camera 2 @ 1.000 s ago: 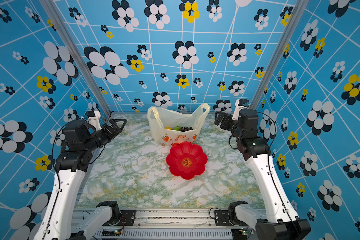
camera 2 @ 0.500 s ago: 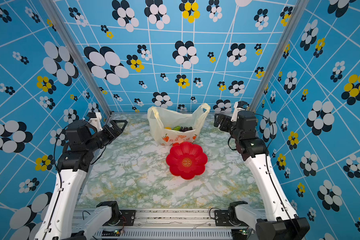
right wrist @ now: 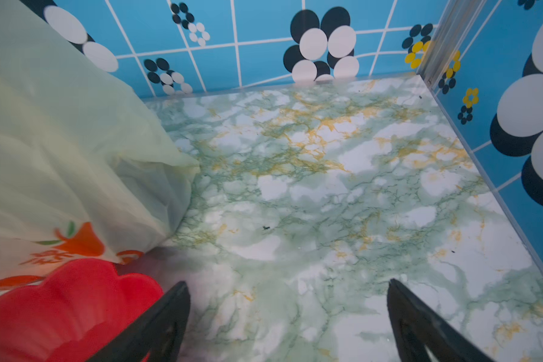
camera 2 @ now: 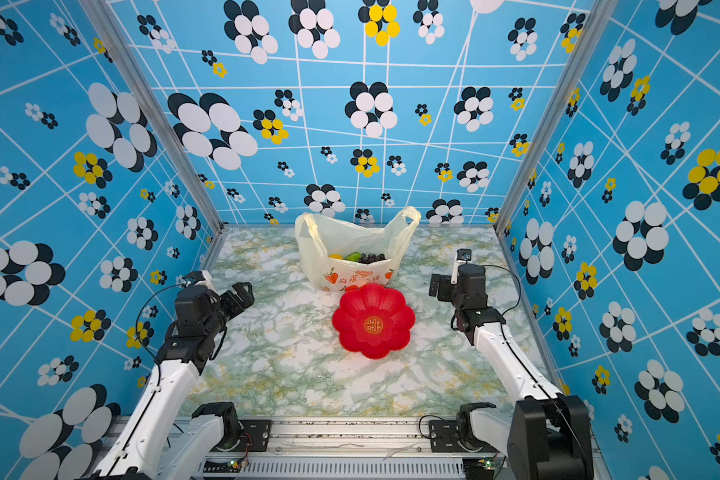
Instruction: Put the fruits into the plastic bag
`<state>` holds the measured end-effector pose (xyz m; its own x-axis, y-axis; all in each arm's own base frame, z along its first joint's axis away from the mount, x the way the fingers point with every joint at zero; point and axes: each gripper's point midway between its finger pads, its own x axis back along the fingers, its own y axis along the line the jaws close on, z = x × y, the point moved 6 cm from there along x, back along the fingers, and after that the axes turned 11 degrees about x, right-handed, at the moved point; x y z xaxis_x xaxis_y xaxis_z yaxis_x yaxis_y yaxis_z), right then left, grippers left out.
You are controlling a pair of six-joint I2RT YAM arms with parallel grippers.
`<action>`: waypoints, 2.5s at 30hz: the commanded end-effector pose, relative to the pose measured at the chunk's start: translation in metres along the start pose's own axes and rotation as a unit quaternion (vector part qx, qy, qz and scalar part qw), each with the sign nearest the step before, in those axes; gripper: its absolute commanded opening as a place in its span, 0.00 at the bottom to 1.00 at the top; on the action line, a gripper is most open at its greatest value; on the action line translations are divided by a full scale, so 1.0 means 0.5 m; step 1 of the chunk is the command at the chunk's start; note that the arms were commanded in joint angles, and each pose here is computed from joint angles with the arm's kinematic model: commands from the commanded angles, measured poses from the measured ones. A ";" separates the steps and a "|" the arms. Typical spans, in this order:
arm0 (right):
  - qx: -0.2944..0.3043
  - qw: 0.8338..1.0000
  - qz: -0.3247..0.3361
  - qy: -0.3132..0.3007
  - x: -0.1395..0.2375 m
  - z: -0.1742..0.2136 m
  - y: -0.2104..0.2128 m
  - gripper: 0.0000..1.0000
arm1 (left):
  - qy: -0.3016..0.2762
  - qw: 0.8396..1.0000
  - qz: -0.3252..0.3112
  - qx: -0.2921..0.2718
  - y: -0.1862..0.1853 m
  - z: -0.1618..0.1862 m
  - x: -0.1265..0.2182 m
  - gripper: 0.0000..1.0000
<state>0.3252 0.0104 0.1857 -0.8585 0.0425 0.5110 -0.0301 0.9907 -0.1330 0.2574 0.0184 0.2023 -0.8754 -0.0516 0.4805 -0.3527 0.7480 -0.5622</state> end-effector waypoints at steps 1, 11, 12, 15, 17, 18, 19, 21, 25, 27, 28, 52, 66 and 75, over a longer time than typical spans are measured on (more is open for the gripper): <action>0.014 0.997 0.007 -0.076 -0.042 0.020 -0.008 0.99 | -0.102 0.994 0.003 -0.047 0.003 -0.038 -0.006 0.99; 0.035 0.996 -0.005 -0.079 -0.099 0.079 -0.003 0.99 | -0.066 0.987 -0.023 -0.148 0.046 0.028 -0.081 0.99; 0.036 0.996 -0.005 -0.087 -0.096 0.087 -0.001 0.99 | -0.071 0.984 -0.010 -0.161 0.044 0.035 -0.085 0.99; 0.034 0.993 0.003 -0.113 -0.088 0.104 -0.001 0.99 | -0.084 0.978 0.007 -0.192 0.038 0.057 -0.096 0.99; 0.032 0.991 0.007 -0.128 -0.090 0.113 -0.001 0.99 | -0.091 0.971 0.002 -0.221 0.032 0.065 -0.112 0.99; 0.031 0.991 0.010 -0.128 -0.088 0.115 -0.002 0.99 | -0.089 0.969 0.007 -0.231 0.024 0.068 -0.118 0.99; 0.029 0.992 0.014 -0.122 -0.088 0.115 -0.005 0.99 | -0.094 0.964 0.012 -0.247 0.014 0.071 -0.124 0.99; 0.028 0.992 0.018 -0.123 -0.090 0.114 -0.006 0.99 | -0.112 0.957 0.024 -0.268 -0.003 0.073 -0.138 0.99; 0.025 0.991 0.024 -0.126 -0.087 0.116 -0.009 0.99 | -0.130 0.951 0.048 -0.275 -0.016 0.082 -0.164 0.99; 0.023 0.990 0.027 -0.135 -0.081 0.119 -0.010 0.99 | -0.124 0.950 0.053 -0.281 -0.007 0.100 -0.175 0.99; 0.023 0.989 0.027 -0.142 -0.077 0.119 -0.009 0.99 | -0.130 0.948 0.060 -0.285 -0.005 0.108 -0.176 0.99; 0.015 0.994 0.045 -0.096 -0.102 0.110 -0.021 0.99 | -0.088 0.964 0.024 -0.249 0.015 0.083 -0.225 0.99; 0.015 0.994 0.045 -0.095 -0.102 0.112 -0.021 0.99 | -0.088 0.964 0.023 -0.250 0.015 0.085 -0.225 0.99; 0.015 0.994 0.045 -0.095 -0.103 0.112 -0.020 0.99 | -0.088 0.964 0.022 -0.250 0.015 0.085 -0.225 0.99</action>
<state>0.3378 -0.0051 0.1114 -0.9418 0.0806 0.3264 0.0151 0.9800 -0.1985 0.3372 0.0007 0.1102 -0.9399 -0.0899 0.3293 -0.1468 0.9774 -0.1521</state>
